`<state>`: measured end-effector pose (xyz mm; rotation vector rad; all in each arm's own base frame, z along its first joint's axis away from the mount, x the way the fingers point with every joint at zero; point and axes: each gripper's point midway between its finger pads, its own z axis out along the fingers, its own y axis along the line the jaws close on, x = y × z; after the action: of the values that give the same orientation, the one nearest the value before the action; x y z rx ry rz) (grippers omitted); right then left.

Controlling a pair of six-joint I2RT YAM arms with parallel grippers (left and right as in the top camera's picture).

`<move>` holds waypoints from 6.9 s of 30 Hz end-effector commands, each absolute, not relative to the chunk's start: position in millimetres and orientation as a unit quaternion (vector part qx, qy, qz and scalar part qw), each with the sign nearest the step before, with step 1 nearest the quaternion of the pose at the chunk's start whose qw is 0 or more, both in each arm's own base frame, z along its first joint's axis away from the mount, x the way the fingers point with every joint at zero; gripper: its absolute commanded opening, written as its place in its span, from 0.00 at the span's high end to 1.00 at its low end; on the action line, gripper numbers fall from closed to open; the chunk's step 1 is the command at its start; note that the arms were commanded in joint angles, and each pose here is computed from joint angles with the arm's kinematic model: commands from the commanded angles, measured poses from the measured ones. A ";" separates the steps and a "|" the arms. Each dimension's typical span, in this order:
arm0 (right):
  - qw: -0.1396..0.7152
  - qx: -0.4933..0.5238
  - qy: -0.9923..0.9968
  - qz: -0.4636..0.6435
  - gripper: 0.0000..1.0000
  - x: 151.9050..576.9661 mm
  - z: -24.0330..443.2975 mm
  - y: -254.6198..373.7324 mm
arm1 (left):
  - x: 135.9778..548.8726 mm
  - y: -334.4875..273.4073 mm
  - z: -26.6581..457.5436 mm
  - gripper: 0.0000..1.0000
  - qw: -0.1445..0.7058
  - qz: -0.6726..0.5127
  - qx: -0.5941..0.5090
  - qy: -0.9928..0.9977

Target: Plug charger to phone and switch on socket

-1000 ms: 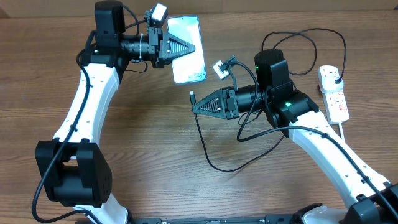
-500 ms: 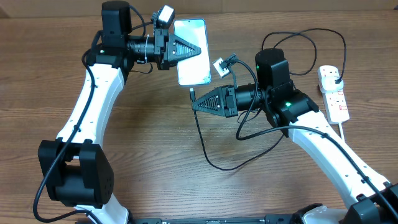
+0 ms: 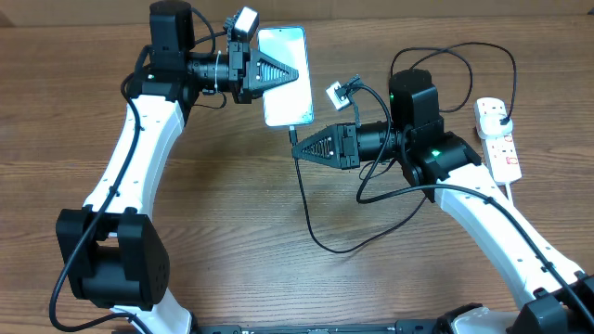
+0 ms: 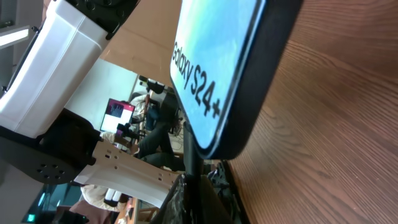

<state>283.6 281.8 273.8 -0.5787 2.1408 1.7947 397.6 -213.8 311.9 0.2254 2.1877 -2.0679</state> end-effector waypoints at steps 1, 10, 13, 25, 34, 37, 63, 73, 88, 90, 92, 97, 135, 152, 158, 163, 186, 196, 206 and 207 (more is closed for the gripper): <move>0.155 -0.201 0.741 0.622 0.96 288.5 280.2 280.3 | 382.5 -215.5 337.7 0.96 0.068 -0.692 0.106 0.711; 0.163 -0.198 0.734 0.628 0.96 291.9 287.7 281.6 | 384.7 -215.9 336.4 0.96 0.074 -0.689 0.104 0.714; 0.165 -0.200 0.733 0.628 0.96 292.3 288.4 281.8 | 384.3 -216.3 336.5 0.96 0.074 -0.689 0.105 0.714; 0.137 -0.194 0.737 0.632 0.96 284.5 283.4 281.2 | 389.0 -216.3 334.2 0.96 0.074 -0.684 0.087 0.721; 0.137 -0.194 0.737 0.632 0.96 284.5 283.4 281.2 | 392.8 -216.2 332.2 0.96 0.076 -0.679 0.074 0.726; 0.137 -0.194 0.737 0.632 0.96 284.5 283.4 281.2 | 393.0 -216.2 332.1 0.96 0.072 -0.679 0.069 0.727; 0.143 -0.192 0.739 0.630 0.96 286.9 283.3 281.2 | 388.4 -220.9 333.2 0.96 0.051 -0.683 0.063 0.725; 0.144 -0.191 0.739 0.630 0.96 287.7 283.4 280.3 | 385.8 -220.6 334.8 0.96 0.049 -0.687 0.072 0.722; 0.148 -0.187 0.740 0.629 0.96 291.1 283.5 276.6 | 382.2 -220.8 341.7 0.96 0.057 -0.694 0.101 0.711; 0.145 -0.189 0.738 0.631 0.96 289.7 284.2 276.6 | 383.0 -220.8 341.3 0.96 0.064 -0.692 0.105 0.711; 0.141 -0.193 0.735 0.635 0.96 287.5 285.2 276.7 | 384.1 -220.8 340.8 0.96 0.068 -0.691 0.104 0.712; 0.131 -0.201 0.729 0.641 0.96 282.1 287.1 277.9 | 394.0 -220.4 336.3 0.96 0.083 -0.680 0.081 0.724; 0.143 -0.192 0.737 0.633 0.96 288.1 284.5 277.7 | 382.5 -228.5 339.4 0.96 0.056 -0.689 0.095 0.716; 0.144 -0.186 0.738 0.633 0.96 291.0 284.8 273.8 | 378.2 -228.2 341.6 0.96 0.060 -0.693 0.116 0.709; 0.144 -0.171 0.741 0.633 0.96 296.7 284.9 267.5 | 375.5 -228.0 342.7 0.96 0.065 -0.695 0.132 0.703; 0.144 -0.175 0.738 0.635 0.96 295.4 286.3 268.5 | 374.6 -228.5 342.9 0.96 0.068 -0.696 0.138 0.702; 0.195 -0.154 0.742 0.622 0.96 317.2 294.0 268.1 | 362.6 -239.8 344.8 0.96 0.049 -0.702 0.158 0.693; 0.194 -0.168 0.731 0.633 0.53 313.5 300.9 269.4 | 364.2 -239.7 344.1 0.96 0.052 -0.700 0.155 0.695; 0.147 -0.163 0.736 0.640 0.63 300.5 292.7 269.2 | 368.8 -240.0 342.5 0.96 0.063 -0.695 0.149 0.701; 0.144 -0.165 0.735 0.642 0.65 298.9 293.2 269.2 | 369.7 -240.0 342.0 0.96 0.064 -0.694 0.147 0.702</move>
<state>302.6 269.1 283.6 -0.4304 2.1452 1.8295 380.9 -241.9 319.6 0.3466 2.1846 -2.1184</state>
